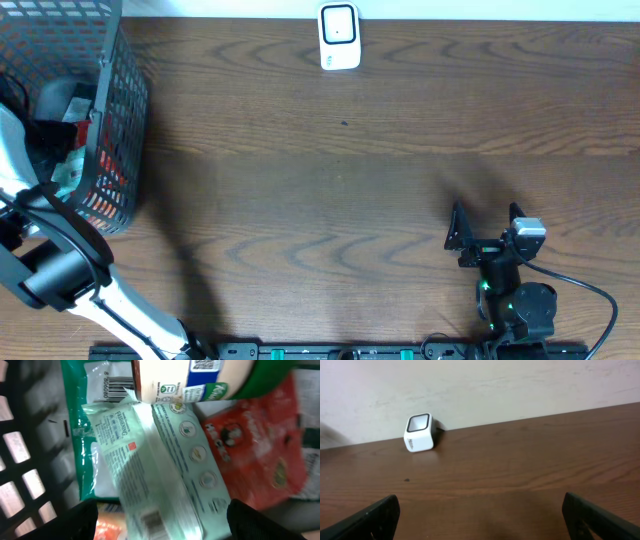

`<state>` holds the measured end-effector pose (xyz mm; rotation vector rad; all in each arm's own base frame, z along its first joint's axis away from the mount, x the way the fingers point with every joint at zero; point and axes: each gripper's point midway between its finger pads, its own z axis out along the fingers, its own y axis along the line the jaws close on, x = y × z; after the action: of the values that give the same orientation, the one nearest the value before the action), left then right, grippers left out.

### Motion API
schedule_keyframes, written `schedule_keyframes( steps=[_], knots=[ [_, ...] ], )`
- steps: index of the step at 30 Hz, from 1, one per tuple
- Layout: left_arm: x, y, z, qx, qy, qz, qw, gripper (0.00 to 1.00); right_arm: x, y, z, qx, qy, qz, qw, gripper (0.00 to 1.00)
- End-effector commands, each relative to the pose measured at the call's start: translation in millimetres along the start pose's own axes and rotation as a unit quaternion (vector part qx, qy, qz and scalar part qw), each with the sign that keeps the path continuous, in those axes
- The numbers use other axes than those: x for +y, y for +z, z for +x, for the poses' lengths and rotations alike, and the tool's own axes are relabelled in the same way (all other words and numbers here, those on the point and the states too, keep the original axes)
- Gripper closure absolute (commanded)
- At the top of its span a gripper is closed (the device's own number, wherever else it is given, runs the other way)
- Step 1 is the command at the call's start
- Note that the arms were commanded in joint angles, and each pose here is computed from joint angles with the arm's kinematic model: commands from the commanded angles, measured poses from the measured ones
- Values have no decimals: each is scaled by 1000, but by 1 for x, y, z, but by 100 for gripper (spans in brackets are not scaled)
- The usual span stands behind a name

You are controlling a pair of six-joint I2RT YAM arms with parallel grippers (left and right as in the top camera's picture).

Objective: Scan the item barcode
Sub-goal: 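Grasp the light-green wet-wipe pack with the left gripper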

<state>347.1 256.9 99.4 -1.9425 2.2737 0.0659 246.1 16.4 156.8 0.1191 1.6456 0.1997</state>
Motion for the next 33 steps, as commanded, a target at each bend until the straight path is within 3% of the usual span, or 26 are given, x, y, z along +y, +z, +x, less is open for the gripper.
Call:
schedule_keyframes(
  steps=[1, 7, 11, 14, 24, 28, 33],
  knots=[
    [6, 19, 4, 16, -13, -21, 1000, 17, -1, 0, 1, 2, 2, 3, 1000, 1],
    [9, 30, 8, 29, -12, -34, 999, 17, -1, 0, 1, 2, 2, 3, 1000, 1],
    [12, 30, 11, 35, -11, -41, 999, 25, -1, 0, 1, 2, 2, 3, 1000, 1],
    [16, 32, 15, 42, -11, -48, 998, 21, -1, 0, 1, 2, 2, 3, 1000, 1],
    [26, 51, 26, 55, -9, -62, 997, 19, -1, 0, 1, 2, 2, 3, 1000, 1],
    [26, 50, 26, 54, -9, -61, 997, 40, -1, 0, 1, 2, 2, 3, 1000, 1],
    [23, 31, 21, 36, -11, -42, 998, 50, -1, 0, 1, 2, 2, 3, 1000, 1]
  ],
)
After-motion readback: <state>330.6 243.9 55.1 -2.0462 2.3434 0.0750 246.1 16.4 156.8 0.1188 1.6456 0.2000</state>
